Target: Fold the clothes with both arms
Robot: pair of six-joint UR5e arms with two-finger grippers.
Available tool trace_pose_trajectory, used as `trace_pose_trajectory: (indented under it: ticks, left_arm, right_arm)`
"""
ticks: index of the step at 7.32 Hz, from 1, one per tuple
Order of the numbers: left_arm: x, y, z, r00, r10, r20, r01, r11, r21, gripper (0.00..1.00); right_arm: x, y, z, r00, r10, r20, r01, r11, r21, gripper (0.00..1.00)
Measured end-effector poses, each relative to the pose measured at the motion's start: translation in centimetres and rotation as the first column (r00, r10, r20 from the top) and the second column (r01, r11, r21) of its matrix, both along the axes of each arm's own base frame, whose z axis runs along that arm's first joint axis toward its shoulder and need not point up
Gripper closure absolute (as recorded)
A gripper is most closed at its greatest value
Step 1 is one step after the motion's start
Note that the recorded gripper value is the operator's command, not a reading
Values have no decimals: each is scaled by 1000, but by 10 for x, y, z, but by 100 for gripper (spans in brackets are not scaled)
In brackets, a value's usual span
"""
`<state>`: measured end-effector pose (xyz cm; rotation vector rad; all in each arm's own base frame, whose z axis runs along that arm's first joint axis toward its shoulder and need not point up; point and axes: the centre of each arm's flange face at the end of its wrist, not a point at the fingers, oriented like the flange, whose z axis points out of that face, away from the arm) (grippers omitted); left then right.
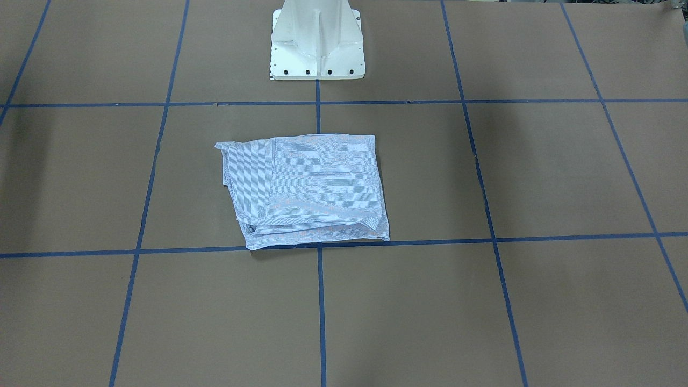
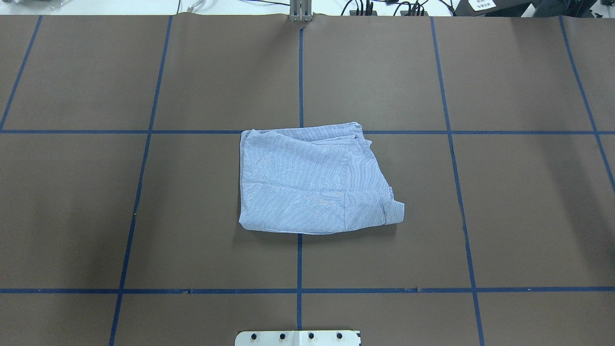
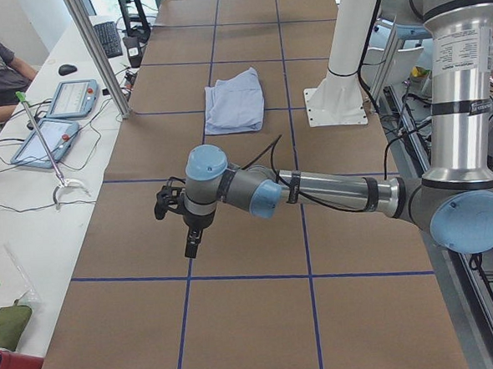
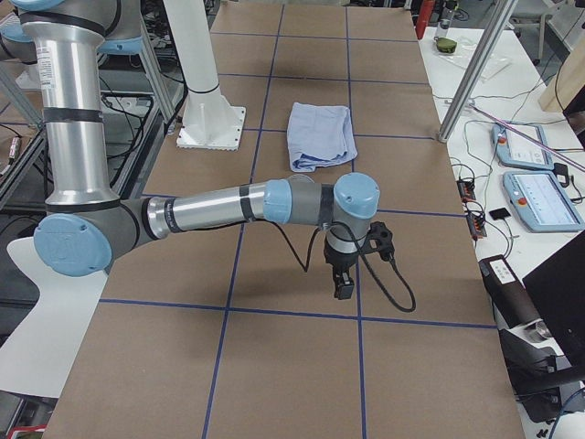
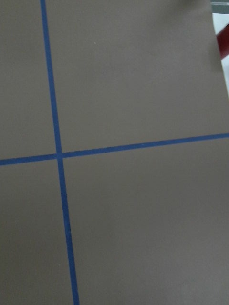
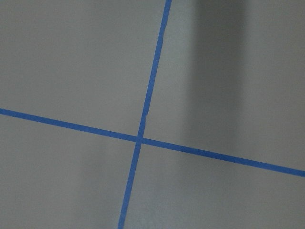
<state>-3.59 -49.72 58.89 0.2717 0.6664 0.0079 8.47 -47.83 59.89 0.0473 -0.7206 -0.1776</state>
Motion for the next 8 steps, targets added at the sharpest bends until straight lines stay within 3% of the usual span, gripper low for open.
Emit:
trace_pose_trajectory:
  ticks: [2,4,6,8]
  left_arm:
    - [-23,12,34,998,58,36,-59,998,6,0]
    - [-31,20,56,995,89,40,-87,995,-42,0]
    - [-31,24,58,995,97,30,-94,991,-97,0]
    - [-28,27,59,995,100,-17,-101,988,-120,0]
  right_arm:
    - [3,18,26,999,24,28,-22,998,-61,0]
    - [-1,28,46,996,55,70,-46,991,-126,0]
    - [-6,29,49,990,122,73,-106,974,-199,0]
    - [-10,29,55,988,140,66,-122,966,-227,0]
